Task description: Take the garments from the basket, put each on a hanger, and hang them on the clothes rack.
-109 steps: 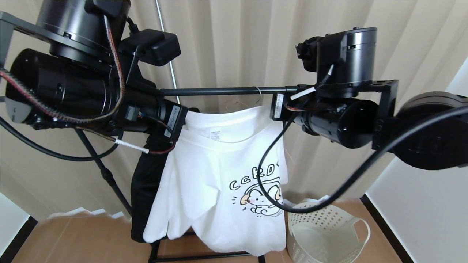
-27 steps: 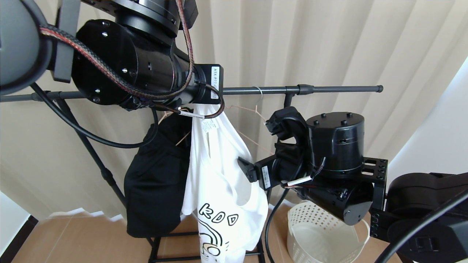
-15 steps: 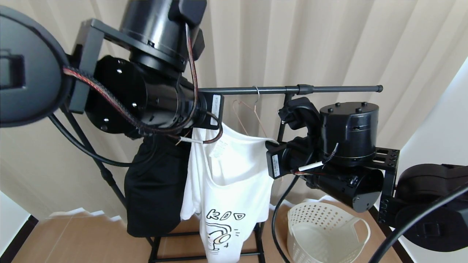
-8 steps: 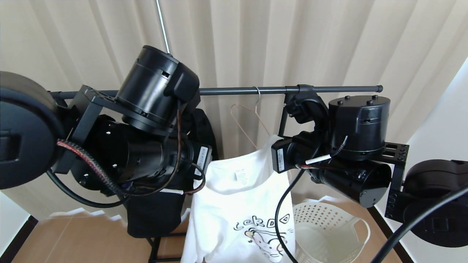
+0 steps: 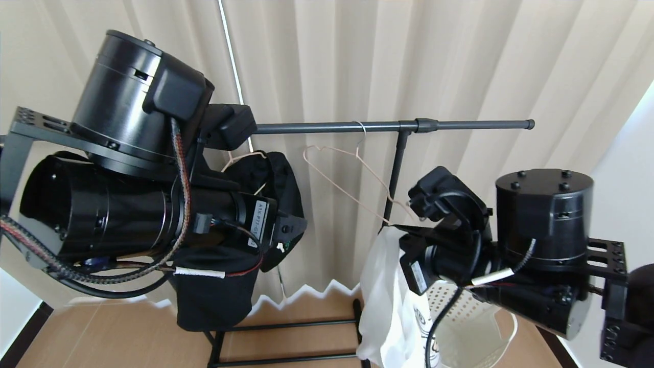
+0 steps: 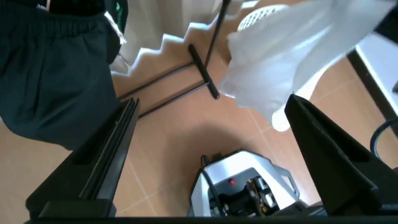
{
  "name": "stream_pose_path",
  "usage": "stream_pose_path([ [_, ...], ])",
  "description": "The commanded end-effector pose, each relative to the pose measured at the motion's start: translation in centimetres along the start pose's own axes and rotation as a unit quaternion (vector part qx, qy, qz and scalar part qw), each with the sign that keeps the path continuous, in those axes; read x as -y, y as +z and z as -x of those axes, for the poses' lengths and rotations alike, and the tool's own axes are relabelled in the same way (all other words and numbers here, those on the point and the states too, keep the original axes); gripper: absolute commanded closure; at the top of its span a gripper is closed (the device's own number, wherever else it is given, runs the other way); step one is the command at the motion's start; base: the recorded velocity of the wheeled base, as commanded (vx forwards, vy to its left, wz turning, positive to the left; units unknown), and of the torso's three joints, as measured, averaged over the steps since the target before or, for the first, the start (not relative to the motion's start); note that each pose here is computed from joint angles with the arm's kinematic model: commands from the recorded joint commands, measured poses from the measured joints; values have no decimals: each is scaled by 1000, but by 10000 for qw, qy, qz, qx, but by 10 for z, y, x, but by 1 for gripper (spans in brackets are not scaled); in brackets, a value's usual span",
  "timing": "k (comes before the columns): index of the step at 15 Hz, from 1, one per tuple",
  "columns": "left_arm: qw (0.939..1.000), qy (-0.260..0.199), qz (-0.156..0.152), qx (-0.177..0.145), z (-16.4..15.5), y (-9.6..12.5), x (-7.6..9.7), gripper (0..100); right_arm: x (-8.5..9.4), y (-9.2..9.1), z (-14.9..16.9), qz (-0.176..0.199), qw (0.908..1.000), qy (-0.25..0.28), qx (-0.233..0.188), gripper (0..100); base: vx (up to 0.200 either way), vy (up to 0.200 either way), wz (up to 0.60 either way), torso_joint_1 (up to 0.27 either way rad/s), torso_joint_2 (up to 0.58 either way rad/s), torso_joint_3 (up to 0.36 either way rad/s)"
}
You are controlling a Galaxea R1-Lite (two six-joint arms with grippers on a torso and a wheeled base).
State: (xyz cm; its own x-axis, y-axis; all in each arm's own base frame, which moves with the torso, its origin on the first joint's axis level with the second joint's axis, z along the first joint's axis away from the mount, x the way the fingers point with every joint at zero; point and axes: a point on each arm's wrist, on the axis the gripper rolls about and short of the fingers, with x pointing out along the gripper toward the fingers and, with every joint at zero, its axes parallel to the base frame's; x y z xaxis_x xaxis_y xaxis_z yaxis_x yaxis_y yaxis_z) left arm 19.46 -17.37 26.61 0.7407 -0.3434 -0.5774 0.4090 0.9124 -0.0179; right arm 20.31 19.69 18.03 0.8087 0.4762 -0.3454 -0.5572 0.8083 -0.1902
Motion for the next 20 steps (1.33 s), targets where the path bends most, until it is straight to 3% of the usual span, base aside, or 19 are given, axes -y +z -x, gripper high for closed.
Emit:
stream_pose_path([
  [1, 9999, 39, 67, 74, -5, 2, -2, 0, 12, -7, 33, 276, 9996, -20, 102, 100, 0, 0, 0, 0, 0, 0],
  [5, 9996, 24, 124, 242, -30, 9, 4, 0, 41, -14, 68, 1033, 9930, -546, 186, 100, 0, 0, 0, 0, 0, 0],
  [10, 9995, 28, 128, 286, -48, 17, 9, 0, 65, -4, 88, 1390, 9835, -1113, 316, 100, 0, 0, 0, 0, 0, 0],
  [15, 9997, 77, 101, 198, -79, 21, 15, 0, 99, 6, 93, 1455, 9688, -1988, 273, 100, 0, 0, 0, 0, 0, 0],
  [18, 9996, 127, -197, 158, -104, 18, 17, 0, 123, 12, 105, 1420, 9550, -2592, 260, 100, 0, 0, 0, 0, 0, 0],
  [20, 9990, 139, -375, 178, -116, 18, 18, 0, 131, 14, 97, 1381, 9530, -2692, 182, 100, 0, 0, 0, 0, 0, 0],
])
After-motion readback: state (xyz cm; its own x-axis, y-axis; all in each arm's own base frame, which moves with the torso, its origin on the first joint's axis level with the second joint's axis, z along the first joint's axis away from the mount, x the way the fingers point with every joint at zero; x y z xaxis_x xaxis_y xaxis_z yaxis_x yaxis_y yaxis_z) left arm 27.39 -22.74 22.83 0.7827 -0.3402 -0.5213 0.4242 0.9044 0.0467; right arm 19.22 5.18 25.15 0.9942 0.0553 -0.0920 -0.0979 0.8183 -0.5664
